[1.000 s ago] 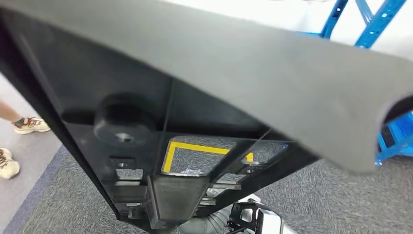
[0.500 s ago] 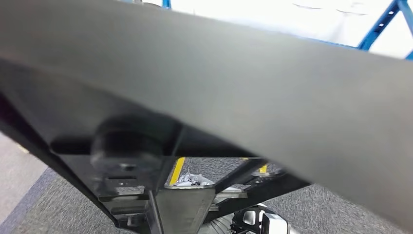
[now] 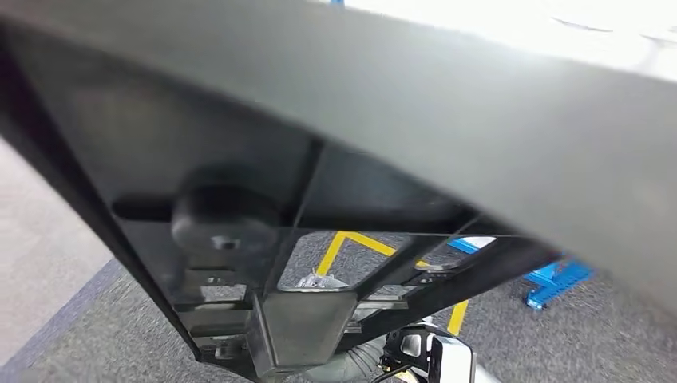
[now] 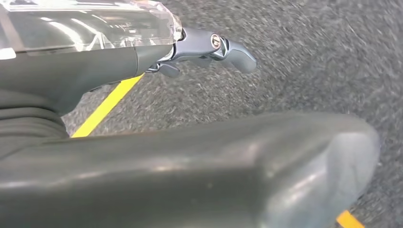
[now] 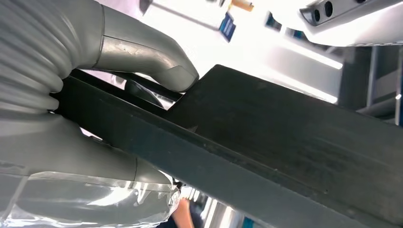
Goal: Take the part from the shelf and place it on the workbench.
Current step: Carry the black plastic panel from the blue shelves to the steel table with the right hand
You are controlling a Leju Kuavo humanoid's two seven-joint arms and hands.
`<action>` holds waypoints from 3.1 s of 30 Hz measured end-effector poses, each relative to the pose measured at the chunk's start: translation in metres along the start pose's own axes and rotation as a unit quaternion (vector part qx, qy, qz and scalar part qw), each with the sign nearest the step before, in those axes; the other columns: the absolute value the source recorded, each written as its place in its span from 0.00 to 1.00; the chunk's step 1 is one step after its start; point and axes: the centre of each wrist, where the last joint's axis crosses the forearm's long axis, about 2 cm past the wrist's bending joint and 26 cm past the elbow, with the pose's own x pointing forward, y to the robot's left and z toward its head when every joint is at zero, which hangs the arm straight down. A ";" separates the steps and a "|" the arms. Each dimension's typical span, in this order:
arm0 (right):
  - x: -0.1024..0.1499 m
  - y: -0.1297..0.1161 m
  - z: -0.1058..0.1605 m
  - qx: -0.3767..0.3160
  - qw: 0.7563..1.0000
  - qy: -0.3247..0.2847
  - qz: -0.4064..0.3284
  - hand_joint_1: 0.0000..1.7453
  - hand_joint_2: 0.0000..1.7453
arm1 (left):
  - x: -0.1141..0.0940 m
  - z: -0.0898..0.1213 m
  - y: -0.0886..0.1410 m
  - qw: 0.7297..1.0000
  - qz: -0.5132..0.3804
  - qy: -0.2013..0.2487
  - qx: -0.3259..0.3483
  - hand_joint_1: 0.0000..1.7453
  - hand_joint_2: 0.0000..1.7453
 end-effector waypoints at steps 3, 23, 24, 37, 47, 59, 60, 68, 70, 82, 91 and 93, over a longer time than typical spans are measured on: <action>-0.002 0.000 0.001 -0.001 1.000 0.005 0.002 1.00 1.00 | 0.000 0.000 -0.001 1.000 -0.003 0.005 -0.006 0.00 0.00; -0.004 0.001 0.014 -0.014 0.998 0.038 0.054 1.00 1.00 | -0.002 0.002 -0.009 0.998 -0.022 0.030 -0.048 0.00 0.00; -0.004 0.002 0.014 -0.014 0.998 0.037 0.055 1.00 1.00 | -0.002 0.002 -0.009 0.998 -0.022 0.031 -0.049 0.00 0.00; -0.003 0.007 0.017 -0.019 0.998 0.037 0.050 1.00 1.00 | -0.007 0.005 -0.010 0.997 -0.035 0.039 -0.058 0.00 0.00; -0.007 0.007 0.017 -0.009 0.999 0.040 0.031 1.00 1.00 | -0.006 0.005 -0.016 0.997 -0.016 0.045 -0.053 0.00 0.00; -0.012 0.007 0.014 -0.002 0.999 0.042 0.017 1.00 1.00 | -0.012 0.009 -0.017 0.996 -0.025 0.060 -0.055 0.00 0.00; -0.013 0.008 0.013 -0.001 0.999 0.041 0.015 1.00 1.00 | -0.011 0.009 -0.017 0.996 -0.024 0.059 -0.055 0.00 0.00; -0.012 0.011 0.006 0.005 1.000 0.026 -0.011 1.00 1.00 | -0.010 0.008 -0.013 0.998 -0.011 0.055 -0.041 0.00 0.00; -0.011 0.010 0.004 0.005 1.000 0.019 -0.017 1.00 1.00 | -0.009 0.007 -0.012 0.998 -0.009 0.054 -0.036 0.00 0.00; -0.008 -0.003 -0.001 0.010 0.999 -0.002 -0.043 1.00 1.00 | -0.007 0.004 -0.003 0.998 0.016 0.063 -0.011 0.00 0.00; -0.001 -0.010 -0.001 -0.003 1.000 -0.006 -0.016 1.00 1.00 | -0.005 0.003 0.006 0.998 0.000 0.064 -0.012 0.00 0.00; 0.000 -0.009 0.001 -0.009 1.000 -0.006 -0.013 1.00 1.00 | -0.002 0.001 0.006 0.998 -0.003 0.061 -0.014 0.00 0.00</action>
